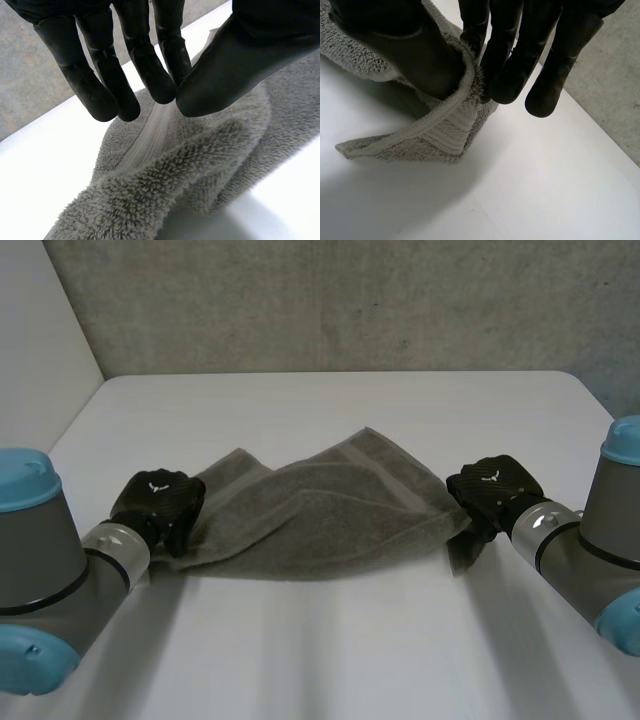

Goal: Fold the towel.

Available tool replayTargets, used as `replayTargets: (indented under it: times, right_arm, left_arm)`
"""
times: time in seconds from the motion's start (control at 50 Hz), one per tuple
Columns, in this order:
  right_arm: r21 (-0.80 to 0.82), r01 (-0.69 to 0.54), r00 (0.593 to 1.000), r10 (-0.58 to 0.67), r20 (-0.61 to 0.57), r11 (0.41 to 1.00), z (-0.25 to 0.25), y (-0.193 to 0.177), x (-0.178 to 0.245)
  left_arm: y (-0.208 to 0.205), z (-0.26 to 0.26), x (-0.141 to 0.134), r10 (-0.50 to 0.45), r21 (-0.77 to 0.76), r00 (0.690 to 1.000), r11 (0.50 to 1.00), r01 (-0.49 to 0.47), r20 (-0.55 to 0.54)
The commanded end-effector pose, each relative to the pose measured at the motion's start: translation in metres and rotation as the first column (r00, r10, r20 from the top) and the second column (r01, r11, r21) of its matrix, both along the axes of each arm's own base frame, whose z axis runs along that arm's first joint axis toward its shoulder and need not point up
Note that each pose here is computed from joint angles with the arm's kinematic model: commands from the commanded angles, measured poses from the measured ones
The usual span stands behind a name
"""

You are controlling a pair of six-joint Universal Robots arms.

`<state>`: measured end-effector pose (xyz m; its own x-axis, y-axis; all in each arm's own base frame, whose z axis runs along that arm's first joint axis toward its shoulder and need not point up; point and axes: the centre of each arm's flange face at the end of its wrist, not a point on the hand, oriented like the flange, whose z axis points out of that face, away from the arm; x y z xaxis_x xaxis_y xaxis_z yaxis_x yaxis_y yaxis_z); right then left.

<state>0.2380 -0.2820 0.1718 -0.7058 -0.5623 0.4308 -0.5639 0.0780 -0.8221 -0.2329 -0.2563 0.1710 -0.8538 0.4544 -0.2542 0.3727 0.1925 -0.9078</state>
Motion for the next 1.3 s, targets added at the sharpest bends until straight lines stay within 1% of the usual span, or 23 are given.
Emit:
replayTargets:
  times: [0.02,0.18,0.26,0.42,0.6,0.8,0.86,1.0,1.04,1.06,1.1,1.12,1.14,1.16,1.2,1.22,1.26,1.28,1.3]
  right_arm:
    - [-0.004,0.002,1.0,-0.002,-0.003,1.0,0.001,0.0,0.001]
    - [0.001,-0.001,1.0,0.001,-0.003,1.0,0.0,0.001,0.001]
    - [0.002,-0.005,1.0,0.005,-0.005,1.0,-0.001,0.002,0.002]
    - [0.011,-0.01,1.0,0.01,-0.007,1.0,-0.003,0.003,0.003]
    - [0.012,-0.01,1.0,0.01,-0.007,1.0,-0.004,0.004,0.003]
    - [0.006,0.003,1.0,-0.003,-0.007,1.0,-0.003,0.0,0.0]
    - [0.007,0.002,1.0,-0.002,-0.005,1.0,-0.003,-0.001,0.0]
    - [-0.01,0.0,1.0,0.0,-0.014,1.0,0.007,0.0,-0.001]
    - [-0.023,-0.009,1.0,0.009,-0.008,1.0,0.033,0.009,-0.003]
    - [-0.023,-0.009,1.0,0.009,-0.008,1.0,0.033,0.009,-0.003]
    - [-0.018,-0.037,0.999,0.036,-0.02,0.999,0.058,0.023,-0.007]
    - [-0.018,-0.037,0.999,0.037,-0.02,0.999,0.058,0.023,-0.007]
    - [-0.012,-0.058,0.998,0.058,-0.032,0.998,0.066,0.029,-0.008]
    - [-0.012,-0.058,0.998,0.058,-0.032,0.998,0.066,0.029,-0.008]
    - [-0.007,-0.077,0.995,0.077,-0.062,0.997,0.081,0.038,-0.017]
    - [-0.007,-0.077,0.995,0.077,-0.062,0.997,0.081,0.038,-0.017]
    - [0.0,-0.093,0.99,0.092,-0.106,0.996,0.095,0.053,-0.029]
    - [0.0,-0.093,0.99,0.092,-0.106,0.996,0.095,0.053,-0.029]
    - [0.026,-0.104,0.985,0.107,-0.135,0.994,0.096,0.06,-0.033]
  left_arm:
    - [0.011,0.008,0.006,-0.001,-0.004,1.0,1.0,0.001,0.013]
    - [0.019,0.005,0.017,0.005,-0.012,0.997,1.0,-0.004,0.079]
    - [0.011,-0.001,0.028,0.039,-0.01,0.994,0.999,-0.038,0.106]
    - [-0.005,-0.013,0.034,0.068,-0.025,0.991,0.998,-0.066,0.113]
    - [-0.018,-0.022,0.032,0.071,-0.028,0.991,0.997,-0.068,0.115]
    - [-0.022,-0.042,0.026,0.019,-0.002,0.981,1.0,-0.019,0.193]
    - [-0.023,-0.041,0.026,0.021,-0.005,0.981,1.0,-0.02,0.194]
    - [-0.025,-0.021,0.028,0.046,-0.056,0.984,0.998,-0.037,0.171]
    - [-0.021,0.01,0.032,0.07,-0.135,0.988,0.99,-0.052,0.135]
    - [-0.021,0.01,0.032,0.07,-0.135,0.988,0.989,-0.052,0.134]
    - [-0.015,0.038,0.033,0.085,-0.193,0.993,0.979,-0.069,0.077]
    - [-0.015,0.038,0.033,0.086,-0.194,0.993,0.979,-0.069,0.076]
    - [-0.011,0.049,0.034,0.091,-0.212,0.995,0.974,-0.08,0.044]
    - [-0.011,0.049,0.034,0.091,-0.212,0.995,0.974,-0.08,0.044]
    - [-0.001,0.074,0.037,0.097,-0.252,0.995,0.963,-0.098,-0.014]
    - [-0.001,0.074,0.037,0.097,-0.253,0.995,0.963,-0.098,-0.015]
    - [0.007,0.087,0.04,0.1,-0.262,0.995,0.959,-0.104,-0.031]
    - [0.007,0.087,0.04,0.1,-0.262,0.995,0.959,-0.104,-0.031]
    - [0.011,0.089,0.04,0.099,-0.256,0.995,0.961,-0.103,-0.031]
